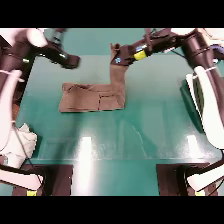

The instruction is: Fold the shirts.

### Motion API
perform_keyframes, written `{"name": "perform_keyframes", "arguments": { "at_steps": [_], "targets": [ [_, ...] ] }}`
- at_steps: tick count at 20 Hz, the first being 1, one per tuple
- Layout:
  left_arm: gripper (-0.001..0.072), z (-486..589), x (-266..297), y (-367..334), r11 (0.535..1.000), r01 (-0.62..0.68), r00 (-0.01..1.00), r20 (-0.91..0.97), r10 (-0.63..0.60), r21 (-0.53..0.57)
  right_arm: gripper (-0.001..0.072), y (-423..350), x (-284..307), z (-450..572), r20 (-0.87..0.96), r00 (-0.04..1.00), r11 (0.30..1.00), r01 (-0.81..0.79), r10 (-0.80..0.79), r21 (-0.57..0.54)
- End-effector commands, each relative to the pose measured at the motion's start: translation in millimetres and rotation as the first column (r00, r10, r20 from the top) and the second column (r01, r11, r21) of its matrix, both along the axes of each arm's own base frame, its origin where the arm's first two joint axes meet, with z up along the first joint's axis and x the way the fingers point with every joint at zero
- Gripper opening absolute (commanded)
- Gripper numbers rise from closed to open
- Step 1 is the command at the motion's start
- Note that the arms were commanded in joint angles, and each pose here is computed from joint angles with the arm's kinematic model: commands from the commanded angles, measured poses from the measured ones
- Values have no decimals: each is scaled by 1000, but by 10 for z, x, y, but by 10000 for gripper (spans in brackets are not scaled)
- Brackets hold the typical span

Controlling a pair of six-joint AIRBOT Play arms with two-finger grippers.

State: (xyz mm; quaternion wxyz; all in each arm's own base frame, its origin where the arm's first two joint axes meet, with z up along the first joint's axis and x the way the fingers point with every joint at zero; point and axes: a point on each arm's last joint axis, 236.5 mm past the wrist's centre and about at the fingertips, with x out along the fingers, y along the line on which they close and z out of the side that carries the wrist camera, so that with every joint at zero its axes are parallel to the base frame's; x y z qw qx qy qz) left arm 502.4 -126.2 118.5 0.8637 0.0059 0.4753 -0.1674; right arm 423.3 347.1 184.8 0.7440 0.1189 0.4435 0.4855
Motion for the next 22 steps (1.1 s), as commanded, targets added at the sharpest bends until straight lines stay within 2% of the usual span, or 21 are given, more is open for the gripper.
{"name": "perform_keyframes", "arguments": {
  "at_steps": [1,6,8,9,10,11,13,15,17,19,22],
  "targets": [
    [29,469,-212,888,987,-135,990,53,130,92,12,519,17,-168,22,999,999,-26,25,32],
    [29,650,-392,1195,977,-194,980,54,190,91,16,1339,-67,-901,47,996,996,-78,76,32],
    [28,647,-410,1112,982,-179,984,40,176,61,20,1699,-156,-1084,81,990,988,-119,111,96],
    [29,662,-404,1056,985,-170,985,41,168,37,129,1868,-191,-1071,90,989,978,-127,114,164],
    [29,674,-401,1018,986,-164,986,42,163,22,384,1992,-212,-1017,76,992,965,-118,102,234],
    [29,674,-405,1003,987,-161,986,40,160,16,529,2033,-232,-953,55,993,955,-112,100,275],
    [29,656,-433,999,987,-157,987,26,157,19,534,1878,-258,-892,45,988,952,-152,145,264],
    [29,629,-476,996,988,-150,989,7,150,25,531,1460,-267,-891,-46,983,959,-164,180,231],
    [29,629,-472,994,988,-150,989,8,150,24,469,905,-259,-1016,-138,971,969,-170,196,177],
    [29,630,-470,996,988,-150,989,9,150,24,459,264,-199,-1299,-230,964,990,-126,136,58],
    [29,617,-455,996,988,-152,988,10,151,23,458,-650,-23,-1715,-320,943,991,47,-85,-124]
  ]
}}
